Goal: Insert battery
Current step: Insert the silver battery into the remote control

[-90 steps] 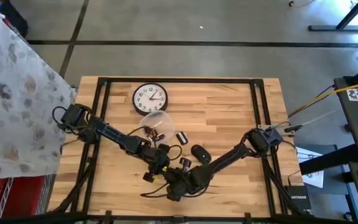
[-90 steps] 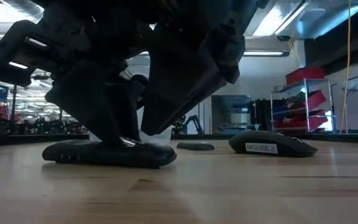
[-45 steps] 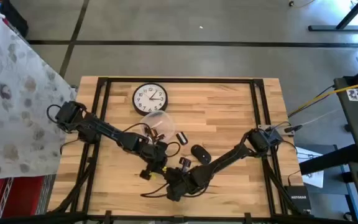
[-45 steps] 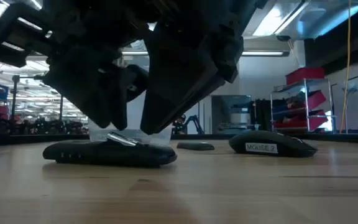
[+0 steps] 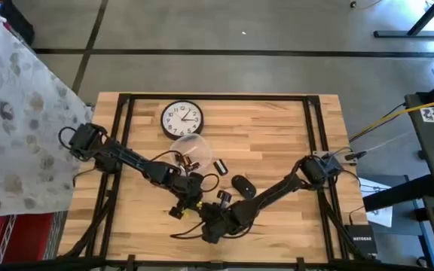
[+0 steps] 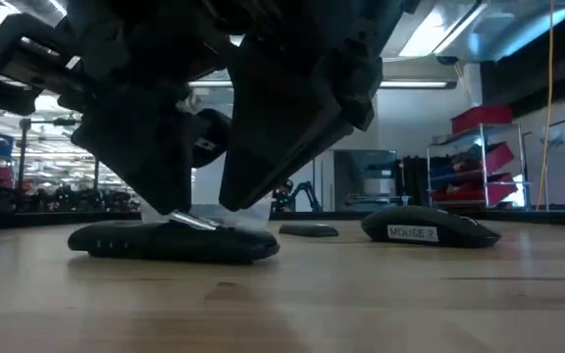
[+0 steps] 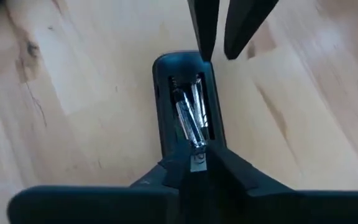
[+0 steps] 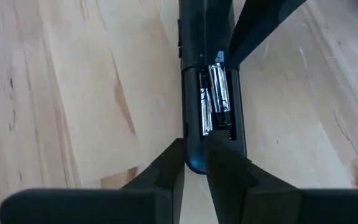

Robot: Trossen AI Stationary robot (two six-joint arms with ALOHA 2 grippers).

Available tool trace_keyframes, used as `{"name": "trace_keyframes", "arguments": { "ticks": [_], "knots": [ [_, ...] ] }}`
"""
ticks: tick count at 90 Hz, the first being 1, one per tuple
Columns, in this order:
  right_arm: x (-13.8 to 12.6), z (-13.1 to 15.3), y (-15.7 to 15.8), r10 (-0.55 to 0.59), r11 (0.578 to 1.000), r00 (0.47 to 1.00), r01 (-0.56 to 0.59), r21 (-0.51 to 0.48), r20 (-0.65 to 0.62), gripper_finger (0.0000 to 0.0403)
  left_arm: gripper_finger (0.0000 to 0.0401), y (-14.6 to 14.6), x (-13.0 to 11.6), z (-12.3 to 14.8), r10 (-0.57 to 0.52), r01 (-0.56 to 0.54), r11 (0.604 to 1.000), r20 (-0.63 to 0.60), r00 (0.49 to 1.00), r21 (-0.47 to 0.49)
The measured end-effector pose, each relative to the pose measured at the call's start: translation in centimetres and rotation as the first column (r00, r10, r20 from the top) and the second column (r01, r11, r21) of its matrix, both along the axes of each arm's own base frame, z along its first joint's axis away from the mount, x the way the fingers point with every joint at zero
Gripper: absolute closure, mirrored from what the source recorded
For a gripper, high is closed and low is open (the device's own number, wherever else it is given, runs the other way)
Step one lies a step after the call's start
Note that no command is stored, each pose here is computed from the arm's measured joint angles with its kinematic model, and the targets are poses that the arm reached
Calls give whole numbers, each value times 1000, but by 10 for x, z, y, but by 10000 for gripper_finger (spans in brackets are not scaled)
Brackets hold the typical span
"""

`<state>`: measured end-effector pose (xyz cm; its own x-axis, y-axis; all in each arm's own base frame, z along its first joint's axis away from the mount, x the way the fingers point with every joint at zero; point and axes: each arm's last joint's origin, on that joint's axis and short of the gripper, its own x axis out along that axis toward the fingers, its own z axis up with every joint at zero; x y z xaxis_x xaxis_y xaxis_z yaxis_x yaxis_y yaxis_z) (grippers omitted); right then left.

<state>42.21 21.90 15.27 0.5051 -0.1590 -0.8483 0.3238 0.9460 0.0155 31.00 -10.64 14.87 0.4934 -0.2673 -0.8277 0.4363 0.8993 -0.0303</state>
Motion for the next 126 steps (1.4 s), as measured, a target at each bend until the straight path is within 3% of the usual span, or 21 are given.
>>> {"name": "trace_keyframes", "arguments": {
  "ticks": [67, 102, 126],
  "knots": [
    [3, 2, 2, -2, 1000, 999, 1, 22, 37, 355, 382, -1, 12, -27, -28, 28, 999, 8, 1000, 21],
    [10, 2, -14, -114, 993, 991, 113, 17, 64, 355, 382, 12, 15, -27, -6, 6, 1000, 13, 1000, 29],
    [9, -18, -21, -164, 986, 978, 161, 37, 132, 360, 382, 12, 15, -27, 3, -4, 1000, 5, 1000, 22]
  ]
}}
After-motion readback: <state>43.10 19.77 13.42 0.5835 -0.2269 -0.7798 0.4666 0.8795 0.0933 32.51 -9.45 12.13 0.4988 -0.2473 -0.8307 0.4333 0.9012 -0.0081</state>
